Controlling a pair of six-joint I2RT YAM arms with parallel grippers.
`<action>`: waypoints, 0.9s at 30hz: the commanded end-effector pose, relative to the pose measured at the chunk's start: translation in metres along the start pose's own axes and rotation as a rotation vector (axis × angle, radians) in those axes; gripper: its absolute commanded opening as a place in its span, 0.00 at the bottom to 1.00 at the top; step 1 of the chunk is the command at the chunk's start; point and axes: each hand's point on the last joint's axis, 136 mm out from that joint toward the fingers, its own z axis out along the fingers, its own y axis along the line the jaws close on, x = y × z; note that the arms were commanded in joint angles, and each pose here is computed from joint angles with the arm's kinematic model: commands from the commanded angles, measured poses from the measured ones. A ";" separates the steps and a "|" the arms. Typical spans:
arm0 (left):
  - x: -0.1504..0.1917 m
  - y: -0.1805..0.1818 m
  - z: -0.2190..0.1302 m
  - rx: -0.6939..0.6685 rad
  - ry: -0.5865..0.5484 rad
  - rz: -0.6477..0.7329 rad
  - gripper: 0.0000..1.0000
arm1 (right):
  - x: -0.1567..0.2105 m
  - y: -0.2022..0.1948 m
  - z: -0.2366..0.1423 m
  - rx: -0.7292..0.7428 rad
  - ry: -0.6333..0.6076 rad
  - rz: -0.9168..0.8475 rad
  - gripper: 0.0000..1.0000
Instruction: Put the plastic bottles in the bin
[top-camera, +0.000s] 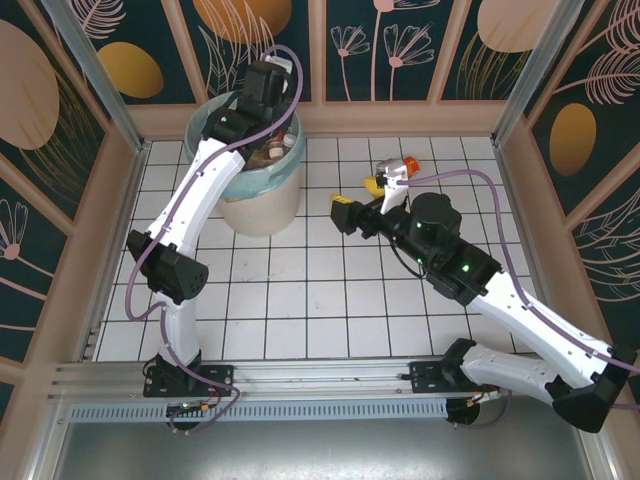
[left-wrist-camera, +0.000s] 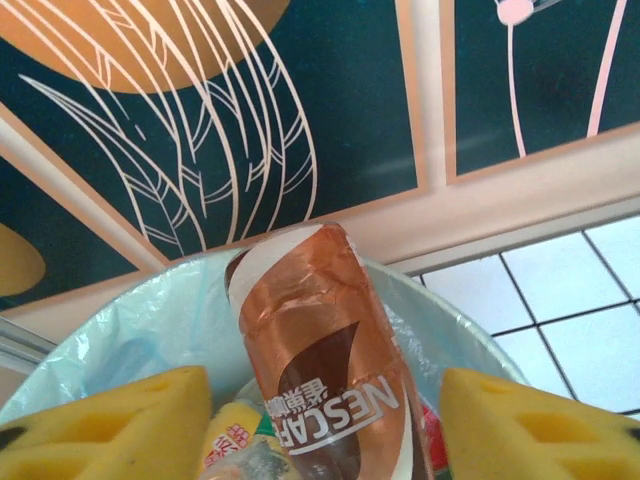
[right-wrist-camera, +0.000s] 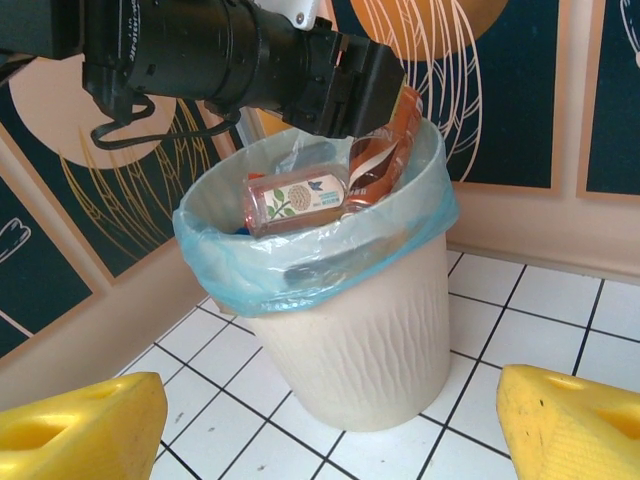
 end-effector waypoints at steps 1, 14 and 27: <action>-0.006 0.019 -0.011 -0.042 -0.030 -0.011 0.61 | -0.014 0.005 0.000 -0.009 -0.029 -0.007 0.86; -0.060 0.055 0.021 0.075 -0.197 -0.302 0.48 | -0.016 0.010 0.006 -0.028 -0.025 0.003 0.86; 0.020 0.025 0.083 0.151 0.042 -0.261 0.47 | -0.011 0.008 -0.003 -0.031 -0.027 0.040 0.86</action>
